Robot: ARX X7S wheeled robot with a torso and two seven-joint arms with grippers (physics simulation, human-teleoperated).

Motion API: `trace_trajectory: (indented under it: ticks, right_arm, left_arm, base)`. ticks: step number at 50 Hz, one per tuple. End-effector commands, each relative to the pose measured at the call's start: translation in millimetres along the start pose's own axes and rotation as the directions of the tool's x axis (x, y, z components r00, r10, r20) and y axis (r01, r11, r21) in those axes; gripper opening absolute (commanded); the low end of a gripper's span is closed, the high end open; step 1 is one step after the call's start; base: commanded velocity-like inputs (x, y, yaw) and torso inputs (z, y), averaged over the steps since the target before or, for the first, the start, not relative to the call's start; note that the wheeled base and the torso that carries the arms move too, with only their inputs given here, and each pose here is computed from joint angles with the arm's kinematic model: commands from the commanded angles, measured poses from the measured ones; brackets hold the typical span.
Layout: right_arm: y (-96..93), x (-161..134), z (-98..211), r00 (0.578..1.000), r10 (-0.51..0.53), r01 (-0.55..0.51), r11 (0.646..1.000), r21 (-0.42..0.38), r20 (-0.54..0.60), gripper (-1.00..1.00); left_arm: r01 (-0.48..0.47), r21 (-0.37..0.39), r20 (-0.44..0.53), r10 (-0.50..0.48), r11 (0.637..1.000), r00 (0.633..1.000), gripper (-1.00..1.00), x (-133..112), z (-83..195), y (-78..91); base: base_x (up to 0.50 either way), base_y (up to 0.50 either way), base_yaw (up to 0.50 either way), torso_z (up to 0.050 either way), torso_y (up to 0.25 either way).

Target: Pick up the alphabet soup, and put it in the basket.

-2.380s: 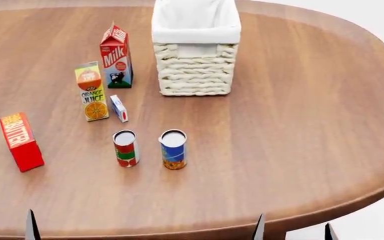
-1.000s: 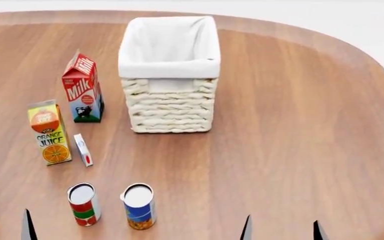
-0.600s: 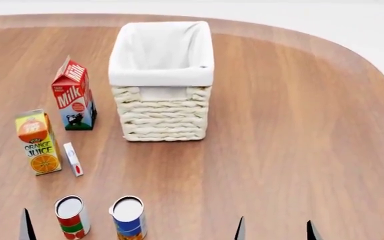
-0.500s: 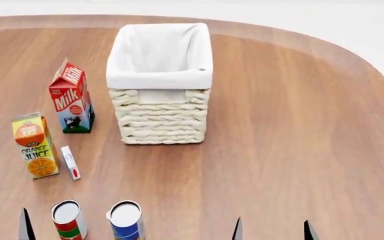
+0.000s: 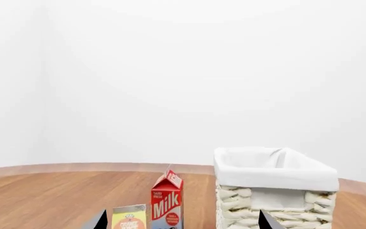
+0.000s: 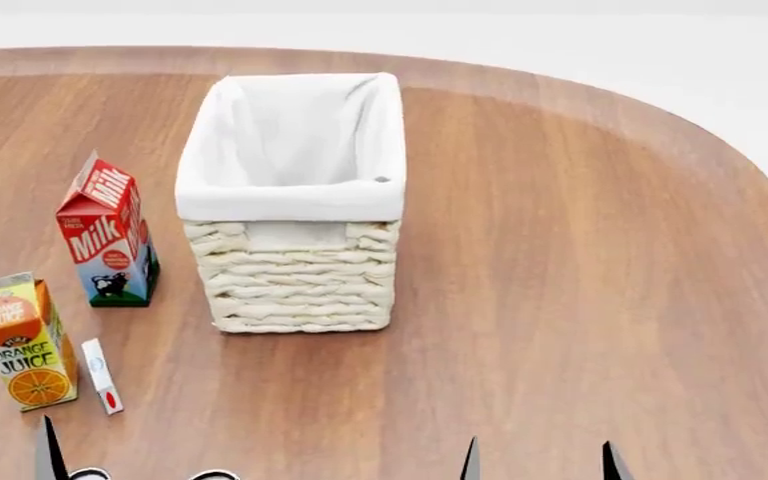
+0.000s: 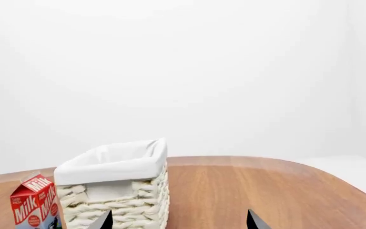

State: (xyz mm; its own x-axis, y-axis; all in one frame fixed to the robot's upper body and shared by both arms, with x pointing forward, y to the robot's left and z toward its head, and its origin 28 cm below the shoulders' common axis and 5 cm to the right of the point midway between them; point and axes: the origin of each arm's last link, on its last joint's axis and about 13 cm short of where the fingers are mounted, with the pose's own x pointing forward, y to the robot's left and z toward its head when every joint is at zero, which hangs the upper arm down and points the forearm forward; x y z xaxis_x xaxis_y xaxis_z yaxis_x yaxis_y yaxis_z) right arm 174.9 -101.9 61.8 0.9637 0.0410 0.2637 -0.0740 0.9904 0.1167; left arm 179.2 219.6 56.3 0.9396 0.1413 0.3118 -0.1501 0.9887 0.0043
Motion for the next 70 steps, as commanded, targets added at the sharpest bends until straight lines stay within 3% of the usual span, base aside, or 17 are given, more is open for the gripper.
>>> trace_trajectory:
  ticks: [1,9,11,12,22,50,70]
  right_arm:
    - [0.3,-0.2,-1.3,1.000,0.004,-0.004,1.000,-0.006,-0.002,1.00]
    - [1.4,-0.8,-0.8,1.000,0.016,-0.016,1.000,-0.018,0.008,1.00]
    - [2.4,-0.9,-2.1,1.000,0.026,-0.025,0.997,-0.076,0.017,1.00]
    - [3.1,-1.1,-1.5,0.999,0.029,-0.028,0.999,-0.047,0.014,1.00]
    - [2.9,-1.2,-1.3,0.999,0.027,-0.023,0.996,-0.083,0.041,1.00]
    - [3.3,-1.8,-0.2,0.998,0.027,-0.023,0.997,-0.080,0.055,1.00]
    - [2.3,-2.4,-0.3,0.998,0.020,-0.016,0.997,-0.069,0.054,1.00]
  left_arm:
    - [0.002,0.003,-0.002,-0.002,1.000,1.000,1.00,-0.6,-0.3,-0.2]
    - [0.002,0.000,0.001,-0.002,1.000,1.000,1.00,-0.1,-0.2,-0.3]
    - [0.001,-0.001,0.001,-0.001,1.000,1.000,1.00,0.3,-0.5,-0.3]
    - [0.002,0.000,0.001,-0.002,1.000,1.000,1.00,0.6,-0.8,-0.2]
    - [0.004,-0.001,0.001,-0.004,1.000,1.000,1.00,0.5,-0.6,-0.5]
    - [-0.001,-0.004,0.005,0.001,1.000,1.000,1.00,1.0,0.5,-0.2]
    - [-0.008,-0.010,0.011,0.008,1.000,1.000,1.00,-0.3,1.5,-0.4]
  base:
    - [0.23,-0.07,0.00,0.000,0.000]
    - [0.23,-0.07,0.00,0.000,0.000]
    - [0.23,-0.07,0.00,0.000,0.000]
    - [0.24,-0.08,0.00,0.000,0.000]
    - [0.24,-0.02,0.00,0.000,0.002]
    - [0.24,0.01,0.00,0.000,0.000]
    - [0.21,0.24,0.00,0.000,0.000]
